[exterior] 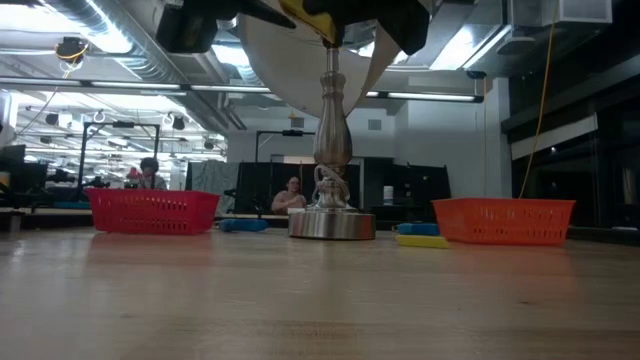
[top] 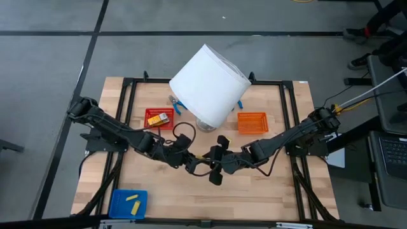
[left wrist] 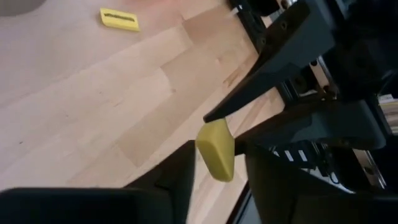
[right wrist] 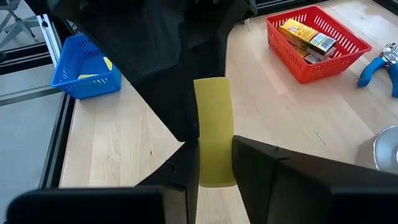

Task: Pick & Place School Supplies
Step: Put the yellow eraser into the blue bin

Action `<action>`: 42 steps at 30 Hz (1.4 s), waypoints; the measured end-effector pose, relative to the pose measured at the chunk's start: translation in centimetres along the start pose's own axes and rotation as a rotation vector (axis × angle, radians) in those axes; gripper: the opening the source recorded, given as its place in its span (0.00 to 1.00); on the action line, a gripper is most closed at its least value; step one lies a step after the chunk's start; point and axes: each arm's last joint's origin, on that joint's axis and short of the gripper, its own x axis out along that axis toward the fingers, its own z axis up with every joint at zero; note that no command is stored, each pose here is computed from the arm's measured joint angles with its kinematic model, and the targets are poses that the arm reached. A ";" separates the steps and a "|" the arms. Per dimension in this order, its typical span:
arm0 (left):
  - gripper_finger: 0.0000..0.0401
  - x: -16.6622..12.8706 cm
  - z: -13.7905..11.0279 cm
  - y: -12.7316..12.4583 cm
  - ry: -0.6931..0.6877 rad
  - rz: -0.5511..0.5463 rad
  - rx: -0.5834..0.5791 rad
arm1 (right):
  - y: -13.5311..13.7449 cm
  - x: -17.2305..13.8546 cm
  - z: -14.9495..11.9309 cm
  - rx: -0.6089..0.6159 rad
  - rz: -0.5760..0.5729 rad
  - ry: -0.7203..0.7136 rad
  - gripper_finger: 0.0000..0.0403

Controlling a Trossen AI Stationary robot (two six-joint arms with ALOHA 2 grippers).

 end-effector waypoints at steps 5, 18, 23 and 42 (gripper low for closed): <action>0.09 0.0 0.0 0.0 -0.003 0.002 0.005 | 0.0 0.0 0.0 -0.001 -0.002 0.002 0.20; 0.06 0.0 0.0 0.0 -0.023 0.008 0.011 | 0.1 0.0 0.0 -0.001 0.002 0.001 0.21; 0.06 0.0 0.0 0.0 -0.042 0.011 0.011 | 0.3 -0.2 -0.1 0.003 0.014 0.002 0.24; 0.06 -0.9 -2.2 0.6 -0.021 0.111 0.020 | 0.7 -0.4 -0.2 0.049 -0.019 -0.034 0.43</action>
